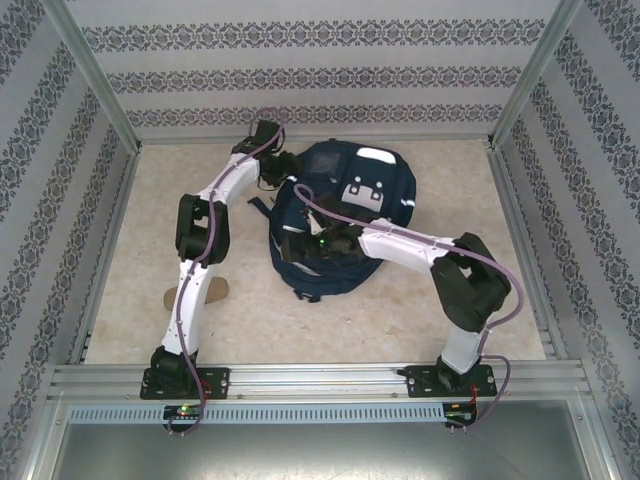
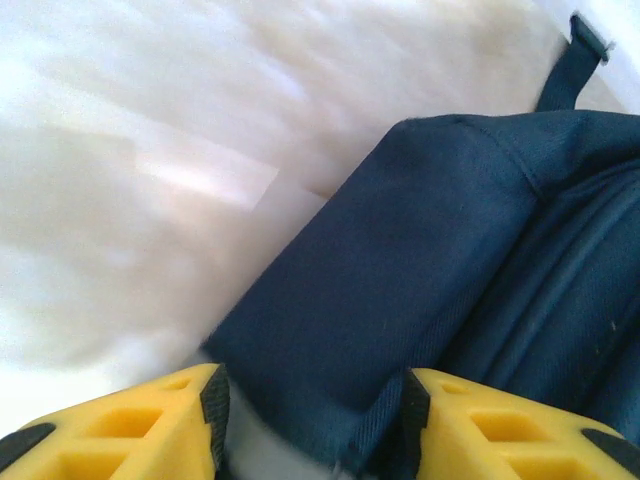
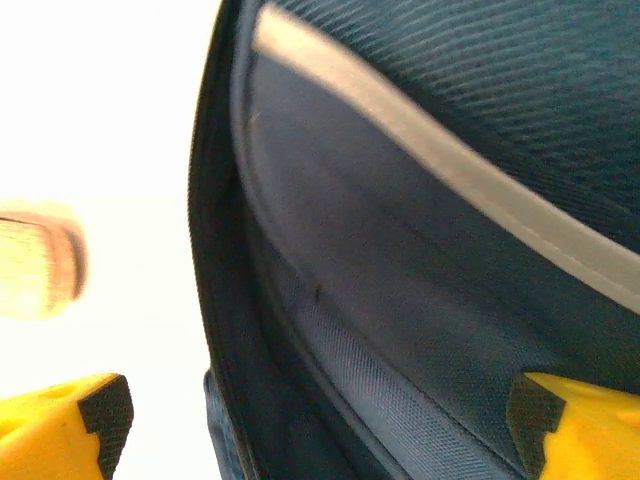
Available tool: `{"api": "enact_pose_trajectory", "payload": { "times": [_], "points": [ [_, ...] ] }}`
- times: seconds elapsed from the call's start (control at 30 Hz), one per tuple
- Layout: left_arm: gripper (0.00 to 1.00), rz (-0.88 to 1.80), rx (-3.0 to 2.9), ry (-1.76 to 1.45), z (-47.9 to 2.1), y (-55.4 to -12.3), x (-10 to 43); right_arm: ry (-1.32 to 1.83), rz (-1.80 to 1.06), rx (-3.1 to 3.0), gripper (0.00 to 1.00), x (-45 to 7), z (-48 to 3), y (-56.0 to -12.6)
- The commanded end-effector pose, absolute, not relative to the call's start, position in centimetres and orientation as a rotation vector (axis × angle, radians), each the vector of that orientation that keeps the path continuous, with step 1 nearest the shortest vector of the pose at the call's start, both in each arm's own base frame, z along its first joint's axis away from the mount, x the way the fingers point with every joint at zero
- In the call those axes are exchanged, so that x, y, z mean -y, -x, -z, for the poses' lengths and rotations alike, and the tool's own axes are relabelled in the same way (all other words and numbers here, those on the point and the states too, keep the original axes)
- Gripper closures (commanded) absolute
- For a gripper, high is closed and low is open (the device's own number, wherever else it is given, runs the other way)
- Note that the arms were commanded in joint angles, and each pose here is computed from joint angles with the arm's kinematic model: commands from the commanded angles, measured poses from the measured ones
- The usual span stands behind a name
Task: Pack the student bag
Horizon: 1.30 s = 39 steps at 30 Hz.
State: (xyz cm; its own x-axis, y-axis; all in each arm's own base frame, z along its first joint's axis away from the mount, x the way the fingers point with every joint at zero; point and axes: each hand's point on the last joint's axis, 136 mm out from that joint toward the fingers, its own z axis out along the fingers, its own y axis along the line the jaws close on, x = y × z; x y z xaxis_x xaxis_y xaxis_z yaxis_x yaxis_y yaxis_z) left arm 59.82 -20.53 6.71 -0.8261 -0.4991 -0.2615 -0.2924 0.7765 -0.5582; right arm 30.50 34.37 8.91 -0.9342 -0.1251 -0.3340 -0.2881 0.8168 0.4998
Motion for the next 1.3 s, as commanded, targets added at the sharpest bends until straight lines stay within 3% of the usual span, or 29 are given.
{"api": "enact_pose_trajectory", "payload": {
  "times": [0.0,0.2,0.43,0.7,0.83,0.93,1.13,1.27],
  "points": [
    [0.45,0.797,-2.698,0.458,-8.2,-56.4,23.9,0.273,-0.895,-2.797,0.02,-36.1,-6.8,-30.5],
    [0.36,0.737,-2.635,0.491,-13.5,-55.1,18.6,0.275,-0.991,-2.732,0.02,-38.3,-8.0,-34.3],
    [0.27,0.555,-2.534,0.628,-18.7,-49.1,11.1,0.377,-0.935,-2.625,0.02,-37.8,-13.2,-36.3],
    [0.23,0.413,-2.466,0.985,-15.7,-37.8,4.4,0.567,-0.644,-2.576,0.02,-34.6,-13.7,-35.4],
    [0.21,0.353,-2.457,1.086,-13.8,-33.2,2.9,0.729,-0.460,-2.562,0.20,-34.2,-12.6,-34.9],
    [0.21,0.328,-2.468,1.129,-12.2,-30.8,2.5,0.822,-0.319,-2.572,0.32,-34.0,-10.9,-34.8],
    [0.19,0.319,-2.508,1.201,-9.9,-28.4,2.4,0.954,-0.125,-2.552,0.32,-34.5,-8.1,-34.5],
    [0.19,0.315,-2.528,1.287,-8.5,-27.1,2.6,0.982,0.047,-2.563,0.38,-33.5,-6.1,-35.0]
  ]
}}
